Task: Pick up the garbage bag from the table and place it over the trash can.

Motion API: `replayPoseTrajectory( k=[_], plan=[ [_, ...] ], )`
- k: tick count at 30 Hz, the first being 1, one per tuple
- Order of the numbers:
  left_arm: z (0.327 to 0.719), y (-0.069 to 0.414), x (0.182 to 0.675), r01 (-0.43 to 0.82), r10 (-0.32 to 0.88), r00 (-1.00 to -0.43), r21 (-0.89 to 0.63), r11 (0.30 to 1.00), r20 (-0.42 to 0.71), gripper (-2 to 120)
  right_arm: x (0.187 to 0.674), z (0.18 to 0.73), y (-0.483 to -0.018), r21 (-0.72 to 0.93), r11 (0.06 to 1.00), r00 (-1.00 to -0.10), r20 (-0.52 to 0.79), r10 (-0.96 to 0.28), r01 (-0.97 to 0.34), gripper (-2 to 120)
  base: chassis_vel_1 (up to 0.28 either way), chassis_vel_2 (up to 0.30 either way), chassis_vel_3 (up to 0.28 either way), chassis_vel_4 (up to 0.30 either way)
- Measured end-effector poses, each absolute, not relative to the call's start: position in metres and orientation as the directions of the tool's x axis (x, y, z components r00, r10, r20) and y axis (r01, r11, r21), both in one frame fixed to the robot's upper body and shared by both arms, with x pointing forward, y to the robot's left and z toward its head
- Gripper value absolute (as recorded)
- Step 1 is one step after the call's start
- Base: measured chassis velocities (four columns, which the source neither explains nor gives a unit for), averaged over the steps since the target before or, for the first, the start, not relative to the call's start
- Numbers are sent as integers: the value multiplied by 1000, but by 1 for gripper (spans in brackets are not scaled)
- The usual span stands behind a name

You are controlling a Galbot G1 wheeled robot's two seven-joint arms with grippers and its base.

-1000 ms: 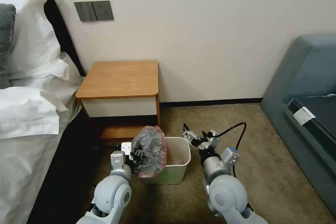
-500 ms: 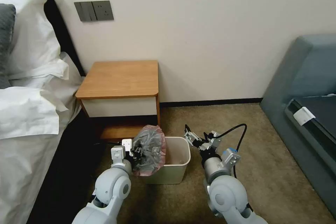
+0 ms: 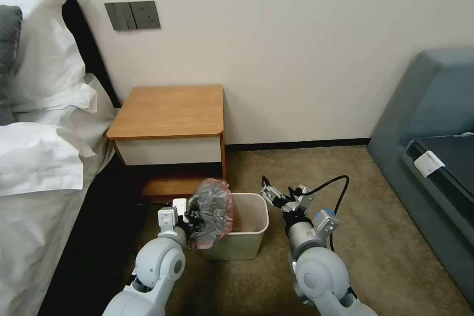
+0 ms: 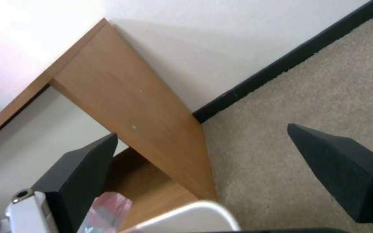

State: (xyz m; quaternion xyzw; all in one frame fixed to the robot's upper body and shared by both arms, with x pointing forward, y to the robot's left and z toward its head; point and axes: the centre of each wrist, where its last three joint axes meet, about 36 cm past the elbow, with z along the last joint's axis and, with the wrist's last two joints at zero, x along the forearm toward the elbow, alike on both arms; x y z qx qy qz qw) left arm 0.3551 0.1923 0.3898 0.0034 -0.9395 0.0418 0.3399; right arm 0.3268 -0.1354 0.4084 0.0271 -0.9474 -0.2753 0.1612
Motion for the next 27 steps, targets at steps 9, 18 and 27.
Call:
replayPoseTrajectory(
  k=[9, 18, 27],
  plan=[
    [388, 192, 351, -29, 42, -788, -105, 994, 615, 7, 326, 409, -133, 529, 848, -948, 287, -139, 35, 100, 0, 0, 0, 0],
    [373, 193, 338, -17, 75, -892, -199, 980, 446, 6, 320, 425, -127, 521, 852, -952, 234, -199, -50, 100, 0, 0, 0, 0],
    [369, 197, 322, 9, 92, -945, -256, 967, 313, 6, 295, 441, -116, 495, 808, -880, 160, -446, -320, 100, 0, 0, 0, 0]
  ],
)
